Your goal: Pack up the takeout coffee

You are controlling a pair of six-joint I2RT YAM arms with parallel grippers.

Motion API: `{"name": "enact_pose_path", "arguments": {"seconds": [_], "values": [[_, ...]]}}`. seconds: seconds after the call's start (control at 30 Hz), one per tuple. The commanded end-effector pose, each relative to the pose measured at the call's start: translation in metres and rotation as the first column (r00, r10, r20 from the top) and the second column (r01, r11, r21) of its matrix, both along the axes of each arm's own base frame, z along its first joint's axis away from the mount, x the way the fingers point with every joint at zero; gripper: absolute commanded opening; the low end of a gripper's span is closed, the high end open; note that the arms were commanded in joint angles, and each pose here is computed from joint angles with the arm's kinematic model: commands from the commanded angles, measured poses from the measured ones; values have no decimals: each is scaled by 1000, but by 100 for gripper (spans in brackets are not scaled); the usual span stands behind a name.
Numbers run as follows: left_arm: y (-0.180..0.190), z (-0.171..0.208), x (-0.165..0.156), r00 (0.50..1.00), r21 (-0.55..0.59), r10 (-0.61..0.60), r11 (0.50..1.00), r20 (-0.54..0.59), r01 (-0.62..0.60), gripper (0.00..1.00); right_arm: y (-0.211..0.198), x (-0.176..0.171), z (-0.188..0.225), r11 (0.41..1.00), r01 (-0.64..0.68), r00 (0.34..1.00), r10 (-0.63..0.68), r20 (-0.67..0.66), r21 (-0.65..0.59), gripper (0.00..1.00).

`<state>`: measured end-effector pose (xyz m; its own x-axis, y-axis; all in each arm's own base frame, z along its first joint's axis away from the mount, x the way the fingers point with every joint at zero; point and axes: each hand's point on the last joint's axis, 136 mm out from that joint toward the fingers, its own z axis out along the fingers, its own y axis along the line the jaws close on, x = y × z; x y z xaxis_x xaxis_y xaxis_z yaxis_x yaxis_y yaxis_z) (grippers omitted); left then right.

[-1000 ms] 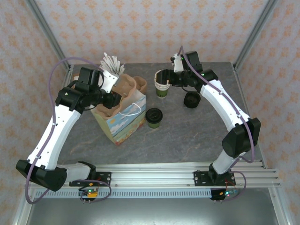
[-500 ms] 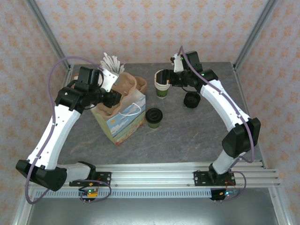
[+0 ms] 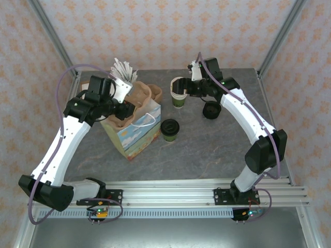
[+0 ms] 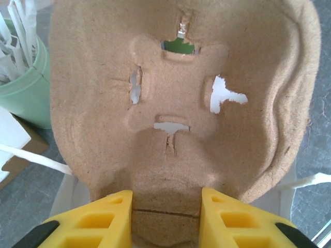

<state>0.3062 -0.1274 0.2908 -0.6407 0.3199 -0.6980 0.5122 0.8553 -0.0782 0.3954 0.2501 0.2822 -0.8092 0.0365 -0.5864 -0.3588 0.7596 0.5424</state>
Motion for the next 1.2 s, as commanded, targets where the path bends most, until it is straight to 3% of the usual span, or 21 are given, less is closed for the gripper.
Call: {"name": "enact_pose_path", "arguments": {"seconds": [0.0, 1.17], "values": [[-2, 9, -10, 998, -2, -34, 999, 52, 35, 32, 3, -1, 5, 1000, -8, 1000, 8, 19, 24, 78], [-12, 15, -8, 993, 1, -103, 995, 60, 103, 32, 3, -5, 5, 999, -18, 1000, 17, 18, 28, 78]]}}
